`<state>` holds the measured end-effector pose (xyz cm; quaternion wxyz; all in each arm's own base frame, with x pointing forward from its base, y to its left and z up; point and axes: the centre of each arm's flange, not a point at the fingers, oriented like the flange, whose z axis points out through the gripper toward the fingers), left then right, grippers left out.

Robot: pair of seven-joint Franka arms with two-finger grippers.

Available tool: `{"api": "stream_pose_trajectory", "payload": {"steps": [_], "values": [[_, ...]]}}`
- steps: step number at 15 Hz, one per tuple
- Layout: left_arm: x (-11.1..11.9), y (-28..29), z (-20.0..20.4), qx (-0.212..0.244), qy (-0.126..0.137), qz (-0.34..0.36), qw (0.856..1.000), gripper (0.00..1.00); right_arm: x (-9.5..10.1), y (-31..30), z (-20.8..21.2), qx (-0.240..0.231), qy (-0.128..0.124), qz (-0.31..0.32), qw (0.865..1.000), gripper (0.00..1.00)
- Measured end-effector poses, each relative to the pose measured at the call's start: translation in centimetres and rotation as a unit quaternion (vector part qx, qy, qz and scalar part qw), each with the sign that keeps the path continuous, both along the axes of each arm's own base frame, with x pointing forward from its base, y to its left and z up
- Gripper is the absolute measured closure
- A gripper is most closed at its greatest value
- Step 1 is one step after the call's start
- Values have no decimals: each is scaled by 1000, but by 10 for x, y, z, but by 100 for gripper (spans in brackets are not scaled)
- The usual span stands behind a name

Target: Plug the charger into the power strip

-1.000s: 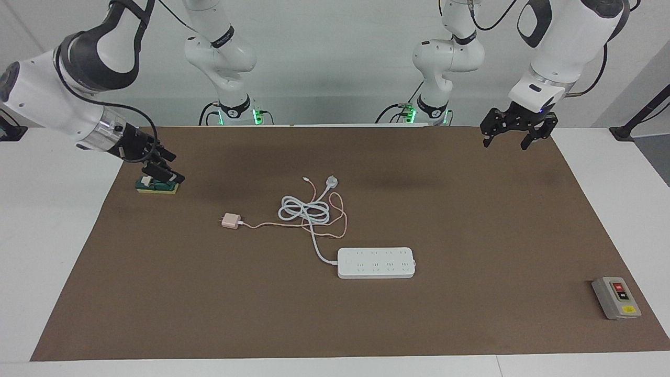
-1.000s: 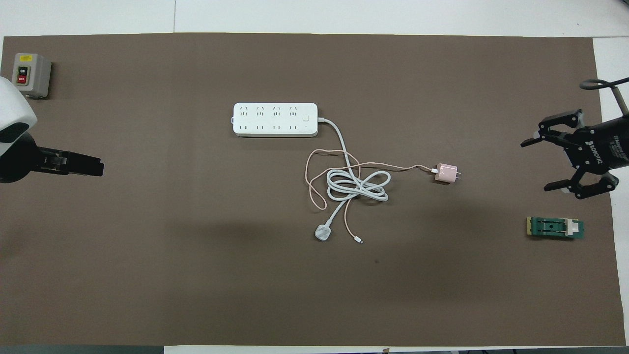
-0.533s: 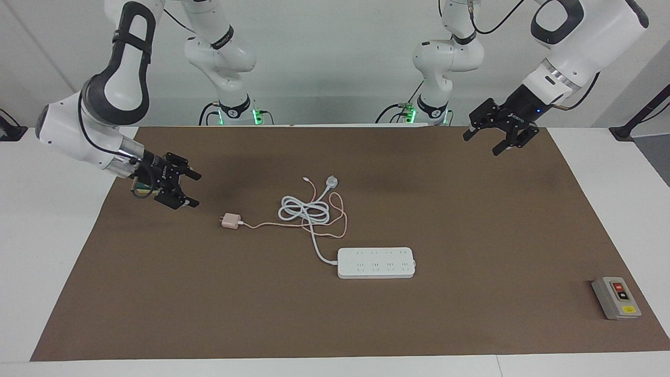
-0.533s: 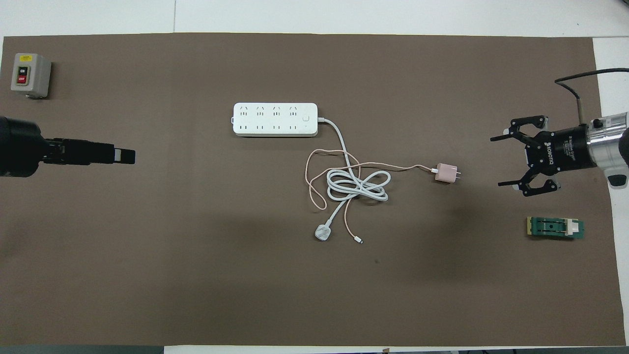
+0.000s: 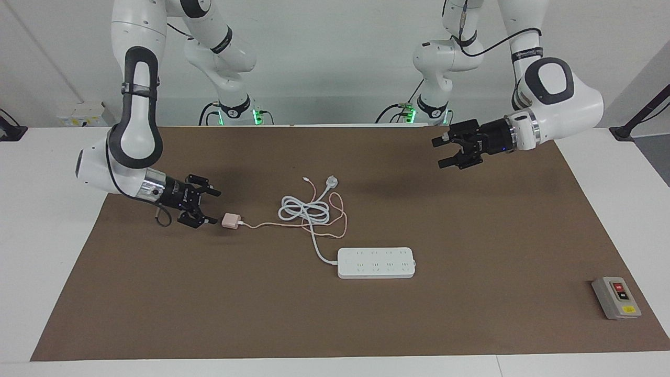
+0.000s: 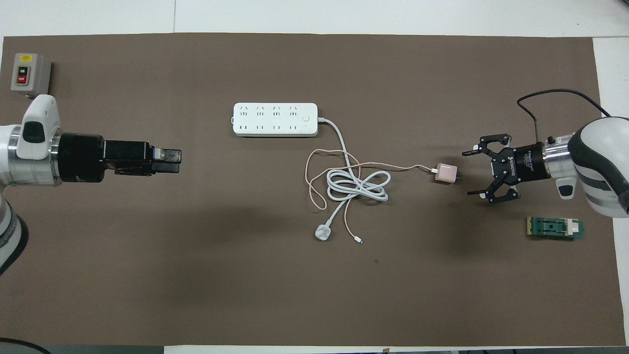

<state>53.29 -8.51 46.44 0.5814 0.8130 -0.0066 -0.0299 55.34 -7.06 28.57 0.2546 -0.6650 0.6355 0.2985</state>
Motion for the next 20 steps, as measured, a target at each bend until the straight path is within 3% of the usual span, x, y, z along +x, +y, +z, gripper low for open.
{"api": "stream_pose_trajectory", "payload": {"steps": [4,8,14,17,20], "values": [[-8,-23,-67,-146,17,4,989,0,-3,2,-20,22,-8,3,1000,0],[-8,-43,-126,-207,19,-4,978,0,-3,-2,-40,17,-22,9,1000,0],[-11,-92,-126,-218,6,-13,976,0,-8,0,-58,28,-24,-5,999,0],[-7,-96,-135,-182,-27,7,983,0,-7,3,-61,21,-31,-15,999,0],[-7,-105,-141,-157,-34,14,987,0,-7,7,-62,21,-33,-14,999,1]]}}
